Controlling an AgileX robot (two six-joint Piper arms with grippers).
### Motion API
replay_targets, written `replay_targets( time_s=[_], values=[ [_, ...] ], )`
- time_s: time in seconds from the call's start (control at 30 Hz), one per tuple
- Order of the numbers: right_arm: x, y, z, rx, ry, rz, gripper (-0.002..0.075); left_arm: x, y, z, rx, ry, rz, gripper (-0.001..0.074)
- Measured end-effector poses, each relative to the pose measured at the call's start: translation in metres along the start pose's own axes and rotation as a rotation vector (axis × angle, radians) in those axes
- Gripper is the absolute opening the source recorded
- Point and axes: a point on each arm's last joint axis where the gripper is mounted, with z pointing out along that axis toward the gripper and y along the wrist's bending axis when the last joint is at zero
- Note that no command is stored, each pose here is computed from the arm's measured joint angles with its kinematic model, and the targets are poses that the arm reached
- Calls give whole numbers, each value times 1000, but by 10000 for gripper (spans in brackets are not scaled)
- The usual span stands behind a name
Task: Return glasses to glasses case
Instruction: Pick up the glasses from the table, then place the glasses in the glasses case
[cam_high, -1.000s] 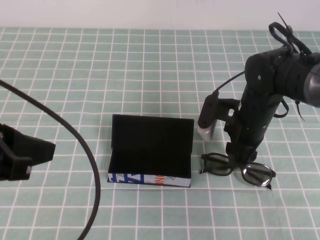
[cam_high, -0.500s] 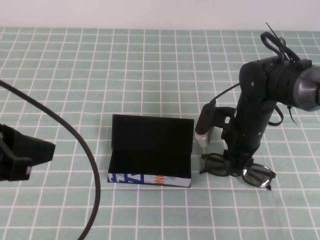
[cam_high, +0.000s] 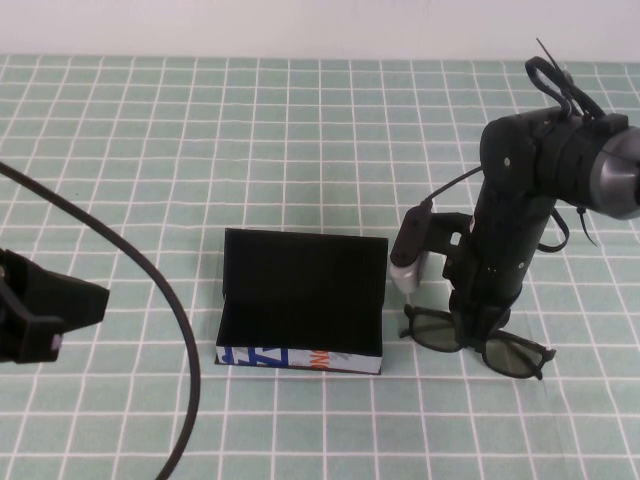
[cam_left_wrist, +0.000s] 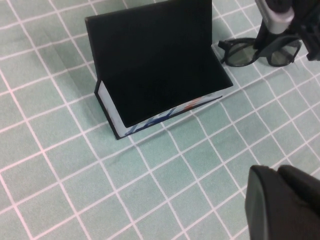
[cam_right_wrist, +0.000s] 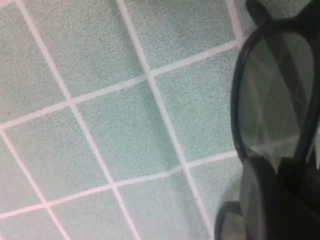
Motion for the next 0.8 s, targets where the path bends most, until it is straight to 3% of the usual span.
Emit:
replay_targets(
  time_s=[0.2,0.4,0.8],
  values=[
    [-6,-1,-10,-21,-19,6,19,0,0,0,-5,3,3,-2],
    [-28,-8,-49,14,-170,17,16,0,1,0,-6,3,4,-2],
    [-39,16,-94,56,-277,-22,15,2,3,0,-34,20,20,-2]
  ],
)
